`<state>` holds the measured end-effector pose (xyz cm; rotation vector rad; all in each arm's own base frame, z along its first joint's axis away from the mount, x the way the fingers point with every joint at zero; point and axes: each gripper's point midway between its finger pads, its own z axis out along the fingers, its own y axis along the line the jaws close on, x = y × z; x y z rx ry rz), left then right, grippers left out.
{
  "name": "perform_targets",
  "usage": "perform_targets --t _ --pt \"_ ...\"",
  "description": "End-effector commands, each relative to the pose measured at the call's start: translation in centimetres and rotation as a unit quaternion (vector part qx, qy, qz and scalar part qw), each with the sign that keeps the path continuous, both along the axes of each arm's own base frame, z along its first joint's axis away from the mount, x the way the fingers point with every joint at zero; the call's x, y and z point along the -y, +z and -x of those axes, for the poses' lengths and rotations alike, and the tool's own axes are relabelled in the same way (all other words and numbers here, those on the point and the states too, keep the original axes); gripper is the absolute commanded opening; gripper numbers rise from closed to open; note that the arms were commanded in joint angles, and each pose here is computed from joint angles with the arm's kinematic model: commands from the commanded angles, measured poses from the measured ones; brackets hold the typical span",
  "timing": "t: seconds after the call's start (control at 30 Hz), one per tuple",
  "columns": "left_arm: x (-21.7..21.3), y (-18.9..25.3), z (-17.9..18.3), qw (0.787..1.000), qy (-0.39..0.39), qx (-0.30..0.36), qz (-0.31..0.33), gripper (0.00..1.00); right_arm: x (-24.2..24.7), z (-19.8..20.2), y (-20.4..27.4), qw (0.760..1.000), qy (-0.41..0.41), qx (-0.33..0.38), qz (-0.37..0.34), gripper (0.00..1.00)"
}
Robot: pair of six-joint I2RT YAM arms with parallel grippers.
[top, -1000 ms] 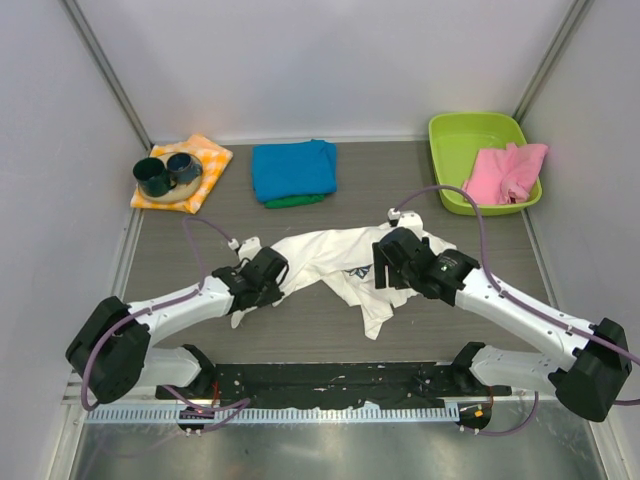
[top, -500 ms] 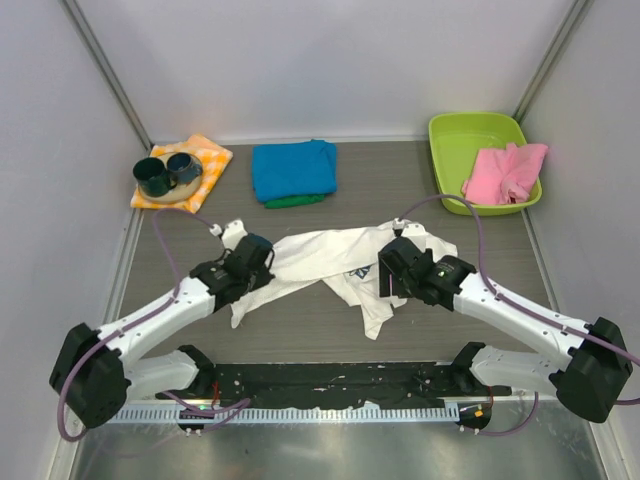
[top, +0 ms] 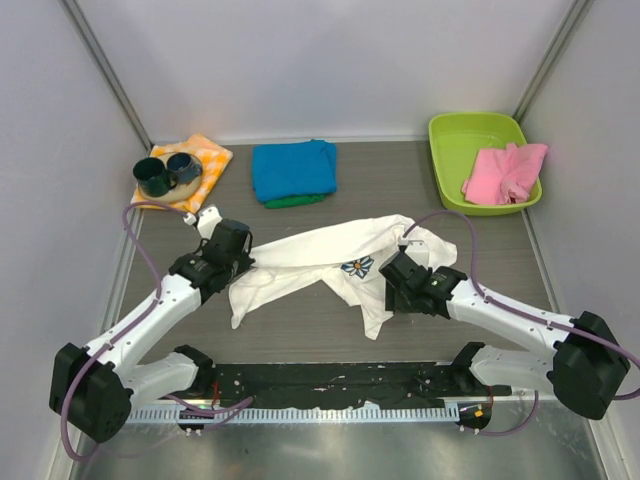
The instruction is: Fold and stack the t-shirts
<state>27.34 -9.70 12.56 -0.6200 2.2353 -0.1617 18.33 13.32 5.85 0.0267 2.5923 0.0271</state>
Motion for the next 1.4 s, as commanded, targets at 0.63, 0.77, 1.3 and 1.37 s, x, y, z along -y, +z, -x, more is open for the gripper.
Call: perform_targets --t 0.63,0.77,1.3,1.37 --pt "-1.7 1.0 -0.6 1.000 0.014 0.014 -0.007 0.00 -0.2 -2.6 -3.1 0.993 -0.104 0.051 -0.018 0.50" --pt "-1.8 0.9 -0.7 1.000 0.015 0.013 -0.010 0.00 -0.1 -2.7 -3.5 0.992 -0.110 0.052 -0.021 0.33" --pt "-1.4 3.4 -1.2 0.999 0.013 0.033 0.007 0.00 -0.1 -5.2 3.9 0.986 -0.101 0.131 -0.029 0.01" --pt "-1.3 5.8 -1.6 0.999 0.011 0.049 0.013 0.00 -1.0 -7.0 9.8 0.977 -0.085 0.186 -0.052 0.01"
